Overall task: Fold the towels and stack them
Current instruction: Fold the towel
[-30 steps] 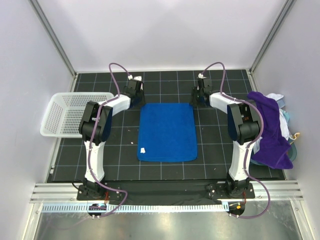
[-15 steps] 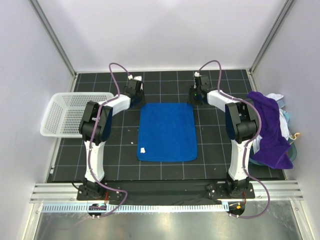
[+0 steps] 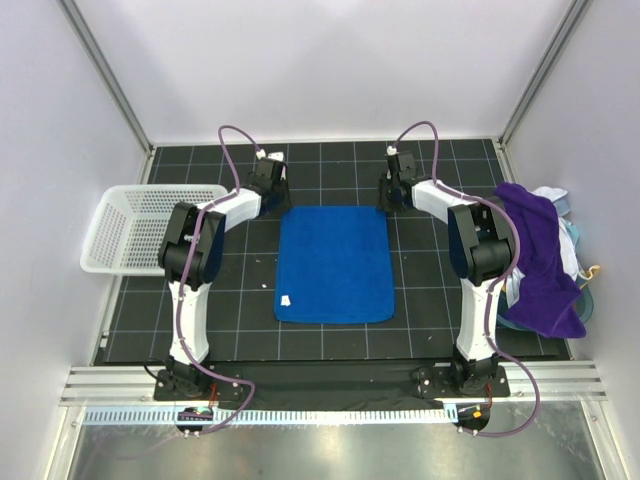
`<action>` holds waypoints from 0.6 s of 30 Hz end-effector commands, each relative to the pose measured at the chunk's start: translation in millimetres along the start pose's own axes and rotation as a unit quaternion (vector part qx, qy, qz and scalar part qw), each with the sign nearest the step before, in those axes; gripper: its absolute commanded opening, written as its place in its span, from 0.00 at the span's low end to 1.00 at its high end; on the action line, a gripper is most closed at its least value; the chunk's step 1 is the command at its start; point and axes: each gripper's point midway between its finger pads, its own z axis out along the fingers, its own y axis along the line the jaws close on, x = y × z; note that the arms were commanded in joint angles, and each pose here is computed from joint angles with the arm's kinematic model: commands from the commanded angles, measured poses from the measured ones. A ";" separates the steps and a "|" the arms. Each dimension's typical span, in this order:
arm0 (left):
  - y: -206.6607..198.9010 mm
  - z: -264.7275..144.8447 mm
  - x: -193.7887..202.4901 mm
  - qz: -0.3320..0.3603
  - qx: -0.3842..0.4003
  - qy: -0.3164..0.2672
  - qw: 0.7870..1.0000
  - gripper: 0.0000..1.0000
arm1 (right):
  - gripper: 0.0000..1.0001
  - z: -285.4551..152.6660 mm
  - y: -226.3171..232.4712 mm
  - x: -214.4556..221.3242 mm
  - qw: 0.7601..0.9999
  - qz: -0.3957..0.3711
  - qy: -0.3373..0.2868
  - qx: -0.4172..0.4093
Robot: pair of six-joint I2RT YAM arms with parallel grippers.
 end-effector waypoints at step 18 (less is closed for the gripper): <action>-3.6 4.1 -0.3 -0.001 0.008 0.006 1.000 0.06 | 0.28 0.5 11.6 -0.1 1.000 -0.026 0.007 0.001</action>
